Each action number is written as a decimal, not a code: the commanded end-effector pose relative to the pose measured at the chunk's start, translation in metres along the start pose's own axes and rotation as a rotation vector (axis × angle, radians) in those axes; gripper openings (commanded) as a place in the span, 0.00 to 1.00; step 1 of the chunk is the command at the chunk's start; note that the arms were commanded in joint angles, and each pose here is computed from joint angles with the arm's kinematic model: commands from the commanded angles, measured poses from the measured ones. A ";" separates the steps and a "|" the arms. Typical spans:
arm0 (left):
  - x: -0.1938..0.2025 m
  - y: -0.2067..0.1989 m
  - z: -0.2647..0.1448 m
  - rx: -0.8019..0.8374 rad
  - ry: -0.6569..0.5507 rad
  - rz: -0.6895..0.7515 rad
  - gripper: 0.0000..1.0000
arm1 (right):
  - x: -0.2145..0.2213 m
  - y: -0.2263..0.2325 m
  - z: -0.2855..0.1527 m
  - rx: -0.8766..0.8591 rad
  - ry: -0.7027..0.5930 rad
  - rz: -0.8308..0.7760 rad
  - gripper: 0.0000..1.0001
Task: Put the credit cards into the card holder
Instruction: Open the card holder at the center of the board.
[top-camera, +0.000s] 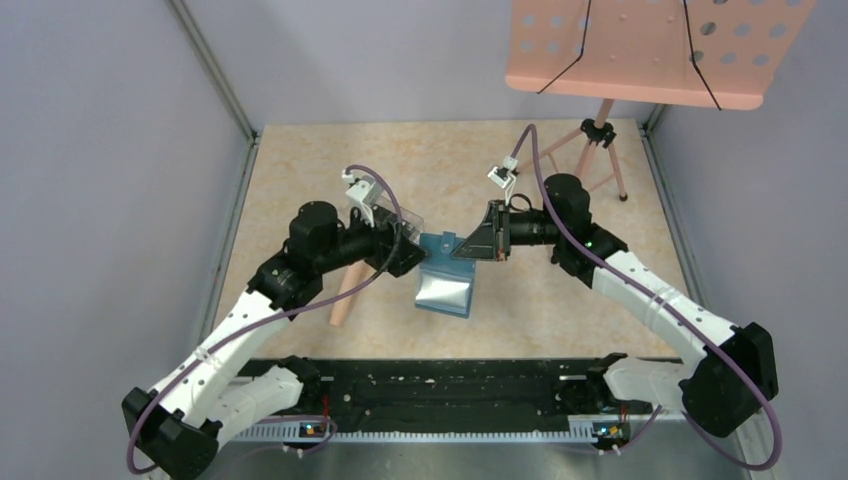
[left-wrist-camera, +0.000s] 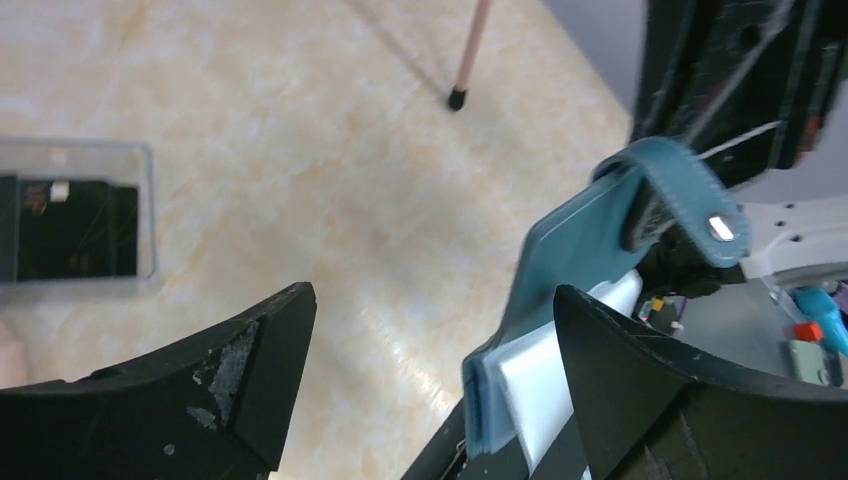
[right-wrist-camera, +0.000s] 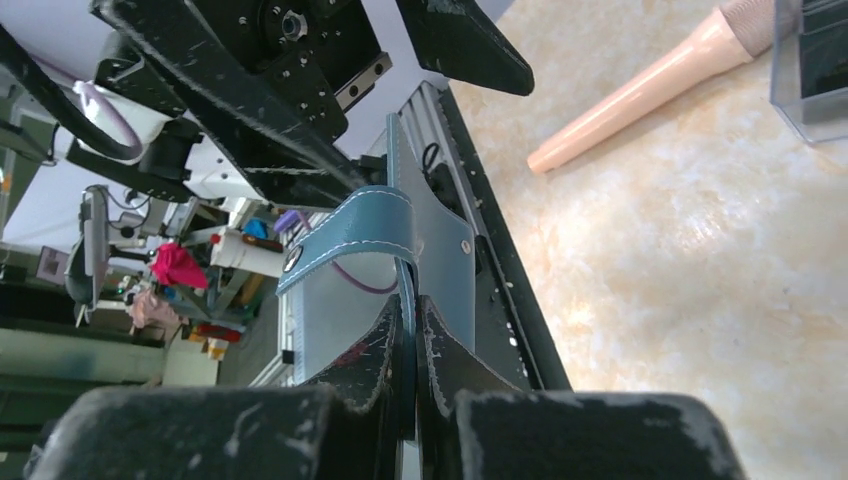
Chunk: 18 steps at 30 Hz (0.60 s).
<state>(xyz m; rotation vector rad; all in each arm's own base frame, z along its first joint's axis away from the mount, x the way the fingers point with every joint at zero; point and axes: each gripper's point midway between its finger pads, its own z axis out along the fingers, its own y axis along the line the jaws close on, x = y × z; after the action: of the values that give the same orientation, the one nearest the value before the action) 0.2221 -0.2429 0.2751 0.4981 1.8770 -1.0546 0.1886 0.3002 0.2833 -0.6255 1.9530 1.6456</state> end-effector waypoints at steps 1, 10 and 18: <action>0.024 0.034 -0.015 -0.215 0.098 -0.052 0.94 | -0.014 -0.001 -0.007 0.049 -0.037 -0.051 0.00; 0.061 0.047 -0.021 -0.263 0.205 -0.089 0.94 | -0.012 -0.011 -0.010 0.094 -0.037 -0.038 0.00; 0.085 0.046 -0.011 -0.238 0.328 -0.128 0.94 | -0.012 -0.019 -0.008 0.118 -0.041 -0.019 0.00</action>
<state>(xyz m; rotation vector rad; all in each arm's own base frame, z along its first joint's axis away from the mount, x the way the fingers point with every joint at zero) 0.2090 -0.2071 0.1938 0.3851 2.2585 -0.8333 0.2010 0.2890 0.2585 -0.5422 2.0674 1.5346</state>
